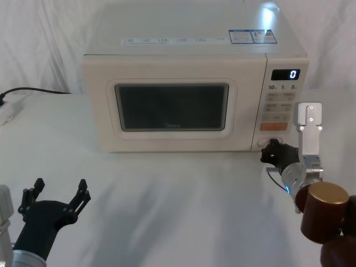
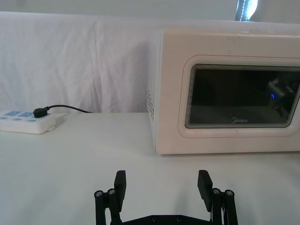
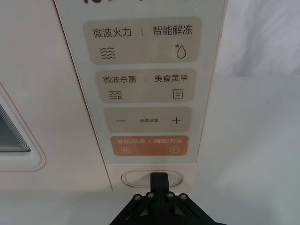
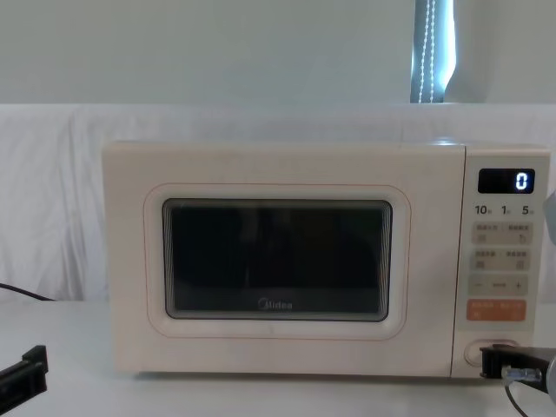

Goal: Press the button to open the microwave door with one hand; close the microwave door with the other hand.

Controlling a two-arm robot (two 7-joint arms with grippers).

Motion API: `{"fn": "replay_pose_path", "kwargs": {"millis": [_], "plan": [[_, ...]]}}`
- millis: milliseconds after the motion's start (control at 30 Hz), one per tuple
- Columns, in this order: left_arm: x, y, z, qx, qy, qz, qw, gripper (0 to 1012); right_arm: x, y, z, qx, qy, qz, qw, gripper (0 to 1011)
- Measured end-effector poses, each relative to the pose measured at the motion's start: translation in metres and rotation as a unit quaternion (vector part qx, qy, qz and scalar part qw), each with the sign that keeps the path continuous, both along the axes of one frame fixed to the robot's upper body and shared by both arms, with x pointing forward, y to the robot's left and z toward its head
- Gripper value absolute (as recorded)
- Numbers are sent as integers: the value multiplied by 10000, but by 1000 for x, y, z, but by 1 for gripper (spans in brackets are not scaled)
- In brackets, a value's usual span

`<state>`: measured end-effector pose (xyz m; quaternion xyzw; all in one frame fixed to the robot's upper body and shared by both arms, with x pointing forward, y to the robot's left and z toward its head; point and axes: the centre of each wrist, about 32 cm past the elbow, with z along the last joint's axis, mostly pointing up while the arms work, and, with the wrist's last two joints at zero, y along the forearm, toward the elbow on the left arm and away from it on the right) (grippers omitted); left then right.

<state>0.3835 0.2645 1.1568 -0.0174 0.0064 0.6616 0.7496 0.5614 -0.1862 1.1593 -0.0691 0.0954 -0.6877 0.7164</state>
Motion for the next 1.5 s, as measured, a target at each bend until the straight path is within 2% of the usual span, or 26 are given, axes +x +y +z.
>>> {"fn": "replay_pose_path", "kwargs": {"millis": [1500], "plan": [[0,0,0,0,0,0,10000,1001,12,4,-2,-63,38,-52,10000,0]]}}
